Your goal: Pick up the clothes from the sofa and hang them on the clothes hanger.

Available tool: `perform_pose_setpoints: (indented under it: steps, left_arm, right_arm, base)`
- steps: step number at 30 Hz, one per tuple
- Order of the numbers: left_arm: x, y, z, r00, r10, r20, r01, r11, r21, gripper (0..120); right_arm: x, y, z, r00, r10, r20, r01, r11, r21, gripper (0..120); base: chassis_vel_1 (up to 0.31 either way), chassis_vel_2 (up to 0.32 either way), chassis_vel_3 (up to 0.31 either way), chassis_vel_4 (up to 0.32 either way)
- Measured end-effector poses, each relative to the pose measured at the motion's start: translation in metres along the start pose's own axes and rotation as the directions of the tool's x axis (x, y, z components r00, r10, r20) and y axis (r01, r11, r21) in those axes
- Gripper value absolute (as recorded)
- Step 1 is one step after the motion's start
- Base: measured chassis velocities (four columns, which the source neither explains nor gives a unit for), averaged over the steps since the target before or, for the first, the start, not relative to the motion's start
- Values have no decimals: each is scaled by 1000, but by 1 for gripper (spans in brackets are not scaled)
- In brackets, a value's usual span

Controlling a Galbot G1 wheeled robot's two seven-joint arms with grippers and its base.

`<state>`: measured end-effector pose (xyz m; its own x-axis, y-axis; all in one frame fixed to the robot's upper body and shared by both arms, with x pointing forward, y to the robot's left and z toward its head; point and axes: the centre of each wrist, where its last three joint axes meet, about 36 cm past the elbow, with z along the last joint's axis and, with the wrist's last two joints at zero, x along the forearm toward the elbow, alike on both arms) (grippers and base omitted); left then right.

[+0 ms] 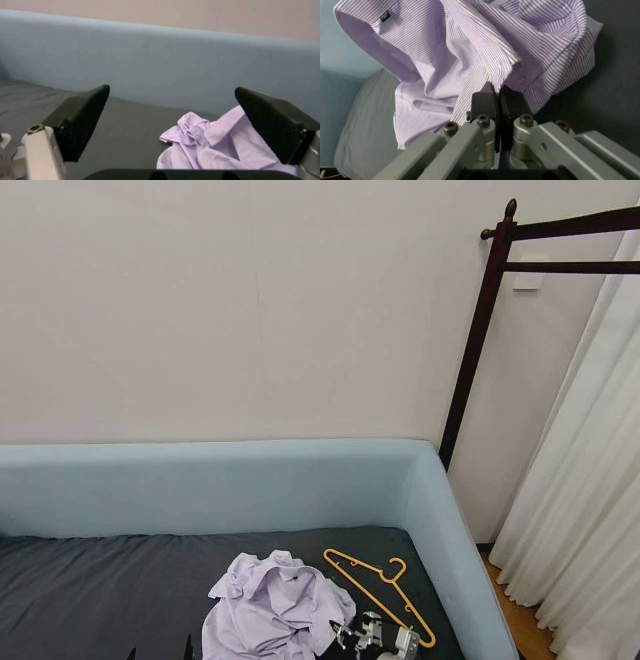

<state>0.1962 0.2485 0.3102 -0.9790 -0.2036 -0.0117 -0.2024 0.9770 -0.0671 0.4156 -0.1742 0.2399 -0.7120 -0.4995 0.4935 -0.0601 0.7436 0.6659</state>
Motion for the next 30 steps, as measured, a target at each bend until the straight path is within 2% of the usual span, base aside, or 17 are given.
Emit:
perform_pose_setpoints:
  steps: [6, 8, 12, 18, 22, 24, 26, 27, 30]
  left_arm:
    - [-4, 3, 1, 1000, 10, -5, -10, 1000, -9, 99]
    - [-8, 6, 2, 1000, 24, -16, -24, 1000, -17, 99]
    - [-19, 11, 3, 998, 50, -36, -51, 998, -27, 99]
    - [-39, 12, 7, 993, 83, -78, -85, 996, -17, 99]
    - [-77, 23, 19, 982, 136, -133, -139, 990, -16, 100]
    - [-86, 27, 21, 978, 145, -148, -148, 989, -12, 100]
    - [-115, 35, 24, 967, 177, -181, -178, 984, 11, 100]
    - [-115, 35, 24, 967, 177, -181, -178, 984, 11, 100]
    - [-143, 43, 32, 952, 204, -229, -198, 979, 46, 100]
  right_arm:
    - [10, 4, -12, 999, -12, 30, 9, 996, 86, 0]
    - [22, 13, -26, 998, -38, 57, 28, 986, 165, 0]
    - [38, 30, -45, 992, -89, 87, 66, 969, 240, 0]
    - [56, 51, -64, 983, -147, 112, 108, 949, 295, 0]
    - [70, 54, -73, 972, -198, 124, 138, 915, 378, 0]
    - [72, 53, -73, 971, -202, 126, 138, 908, 395, 0]
    - [77, 51, -72, 969, -211, 125, 138, 892, 431, 0]
    - [77, 51, -72, 969, -211, 125, 138, 892, 431, 0]
    - [74, 54, -73, 966, -228, 119, 151, 878, 454, 0]
  base:
    - [0, 0, 0, 0]
    - [0, 0, 0, 0]
    - [0, 0, 0, 0]
    - [0, 0, 0, 0]
    - [0, 0, 0, 0]
    - [0, 0, 0, 0]
    - [0, 0, 0, 0]
    - [0, 0, 0, 0]
    - [0, 0, 0, 0]
